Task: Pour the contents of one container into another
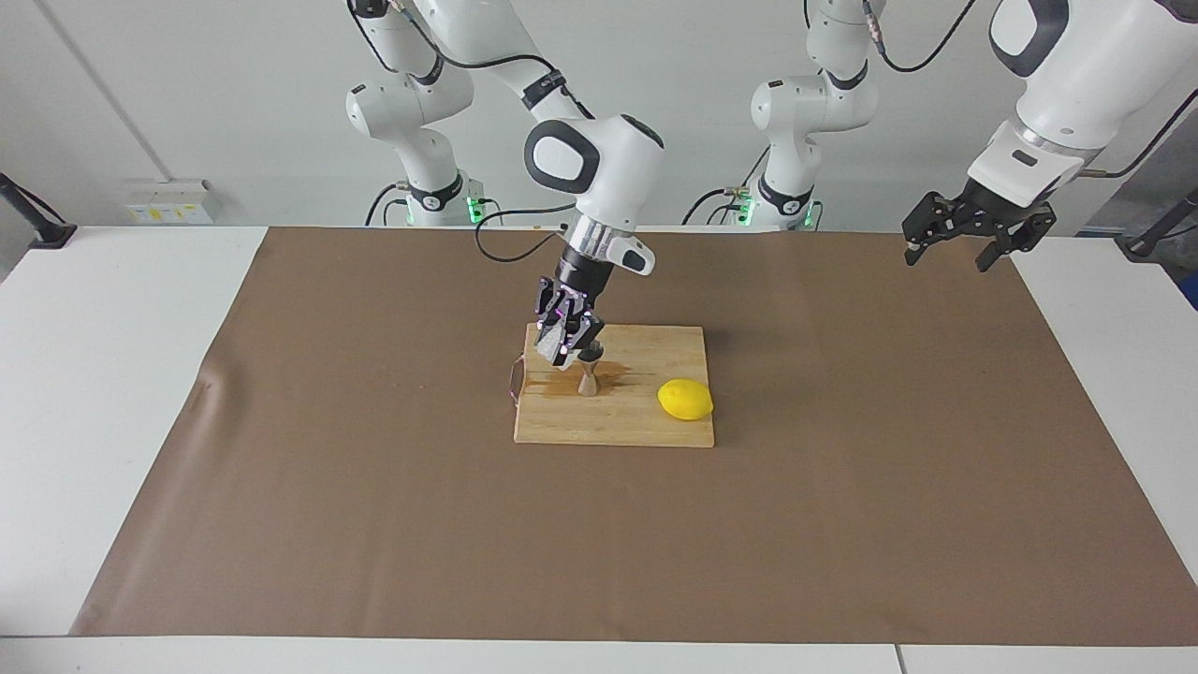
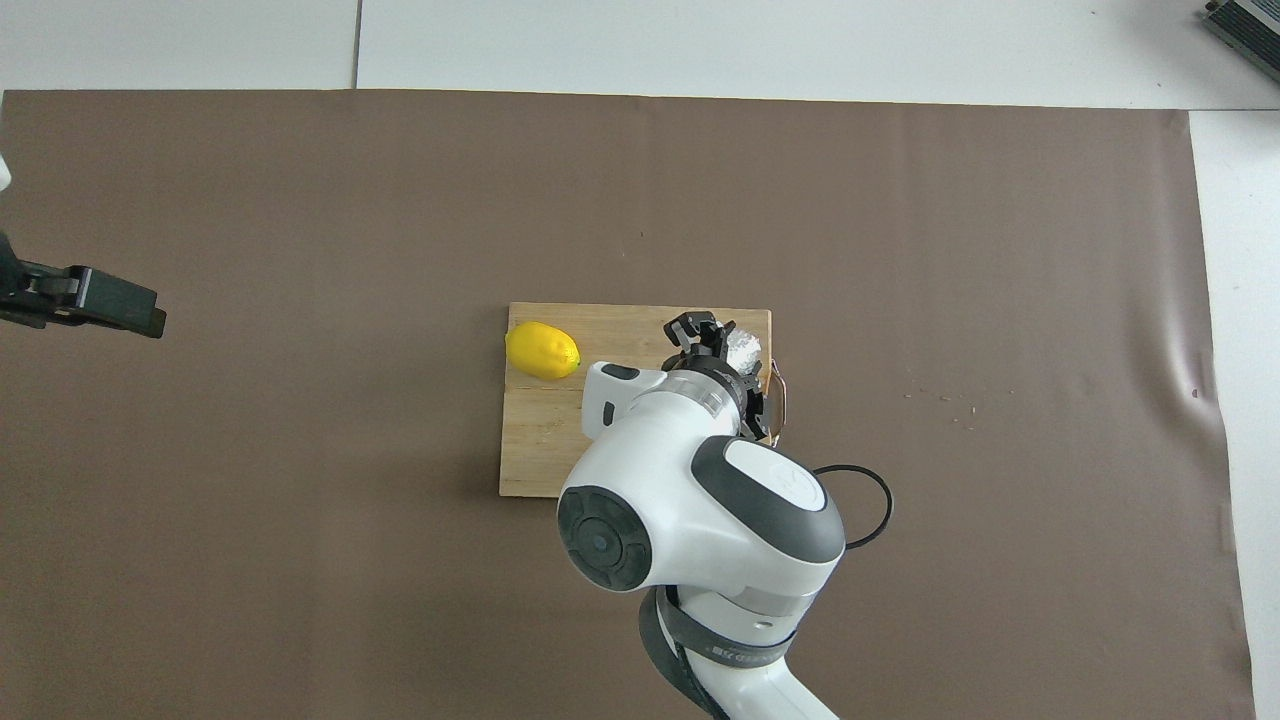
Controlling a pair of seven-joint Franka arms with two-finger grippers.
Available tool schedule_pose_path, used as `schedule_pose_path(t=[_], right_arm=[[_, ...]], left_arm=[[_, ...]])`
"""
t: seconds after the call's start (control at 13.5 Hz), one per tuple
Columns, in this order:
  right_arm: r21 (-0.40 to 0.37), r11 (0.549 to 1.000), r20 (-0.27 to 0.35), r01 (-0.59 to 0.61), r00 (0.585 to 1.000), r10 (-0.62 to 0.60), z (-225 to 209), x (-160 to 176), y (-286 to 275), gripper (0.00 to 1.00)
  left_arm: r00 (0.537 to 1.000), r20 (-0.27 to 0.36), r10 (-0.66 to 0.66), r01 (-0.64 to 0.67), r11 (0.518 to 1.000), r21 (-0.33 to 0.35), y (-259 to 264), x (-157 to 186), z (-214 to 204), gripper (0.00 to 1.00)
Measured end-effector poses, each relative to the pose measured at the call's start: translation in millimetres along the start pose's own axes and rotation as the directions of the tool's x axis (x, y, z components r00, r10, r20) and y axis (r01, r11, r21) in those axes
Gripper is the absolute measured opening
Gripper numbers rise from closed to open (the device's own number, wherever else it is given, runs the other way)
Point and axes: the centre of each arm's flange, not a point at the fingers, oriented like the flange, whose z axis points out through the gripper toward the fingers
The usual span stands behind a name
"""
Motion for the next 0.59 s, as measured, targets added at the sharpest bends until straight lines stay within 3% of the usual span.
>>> schedule_pose_path(t=[0.59], right_arm=[[-0.004, 1.000, 0.015, 0.018, 1.000, -0.018, 2.4, 5.0, 0.2, 0.47]], left_arm=[[1.000, 0.005, -0.003, 0.003, 1.000, -0.001, -1.9, 1.3, 2.6, 1.00]])
